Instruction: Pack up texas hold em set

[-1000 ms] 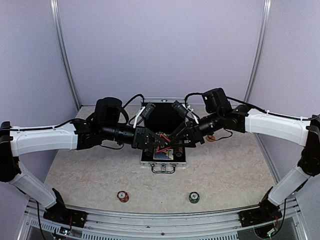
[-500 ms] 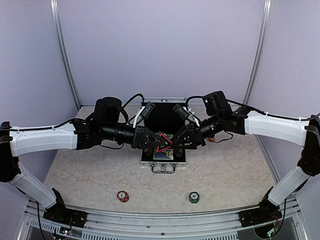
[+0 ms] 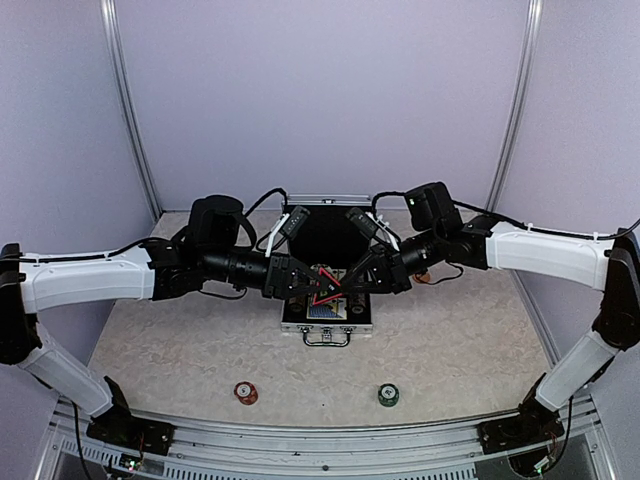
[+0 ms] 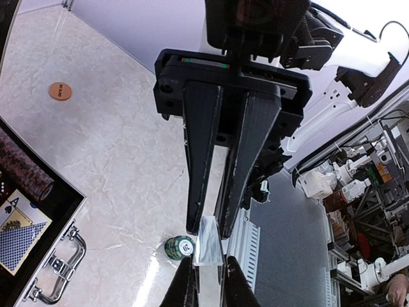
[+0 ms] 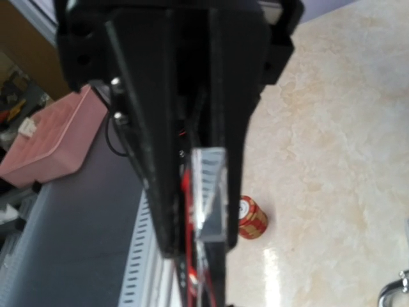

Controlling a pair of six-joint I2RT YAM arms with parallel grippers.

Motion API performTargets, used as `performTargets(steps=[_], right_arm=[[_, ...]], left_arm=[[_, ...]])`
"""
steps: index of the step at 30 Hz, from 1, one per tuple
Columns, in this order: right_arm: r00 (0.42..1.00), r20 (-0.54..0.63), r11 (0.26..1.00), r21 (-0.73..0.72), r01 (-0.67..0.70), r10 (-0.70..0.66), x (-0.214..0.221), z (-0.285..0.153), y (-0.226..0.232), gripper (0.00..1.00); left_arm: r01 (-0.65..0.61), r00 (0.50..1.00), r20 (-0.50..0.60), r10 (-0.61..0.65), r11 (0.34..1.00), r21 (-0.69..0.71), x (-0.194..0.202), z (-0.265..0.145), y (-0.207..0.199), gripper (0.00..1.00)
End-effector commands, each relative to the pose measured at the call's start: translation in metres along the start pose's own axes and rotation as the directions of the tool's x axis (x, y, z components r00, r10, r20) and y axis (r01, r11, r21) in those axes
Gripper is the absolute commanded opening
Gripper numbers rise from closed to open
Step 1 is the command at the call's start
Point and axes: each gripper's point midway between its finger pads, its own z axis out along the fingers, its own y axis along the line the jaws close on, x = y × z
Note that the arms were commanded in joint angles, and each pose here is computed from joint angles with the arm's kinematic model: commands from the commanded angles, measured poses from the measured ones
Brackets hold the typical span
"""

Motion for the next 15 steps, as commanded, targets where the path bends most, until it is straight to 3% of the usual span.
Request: performTargets(steps=[1, 4, 10, 15], right_arm=[[1.000, 0.005, 0.999, -0.044, -0.011, 0.011, 0.002, 0.001, 0.000, 0.01], [1.000, 0.008, 0.999, -0.053, -0.011, 0.011, 0.002, 0.001, 0.002, 0.00], [0.999, 0.040, 0.999, -0.026, 0.025, -0.024, -0.005, -0.007, 0.006, 0.00], [0.996, 0.084, 0.999, 0.013, 0.032, -0.033, -0.012, -0.024, 0.004, 0.00]], left_arm=[[-0.041, 0.998, 0.046, 0.041, 0.999, 0.019, -0.012, -0.008, -0.011, 0.00], [-0.040, 0.998, 0.050, 0.039, 0.999, 0.012, -0.012, -0.008, -0.010, 0.00], [-0.024, 0.997, 0.067, 0.025, 1.000, -0.019, -0.014, -0.013, -0.003, 0.55], [-0.004, 0.994, 0.107, 0.010, 0.998, -0.059, -0.020, -0.028, 0.004, 0.84]])
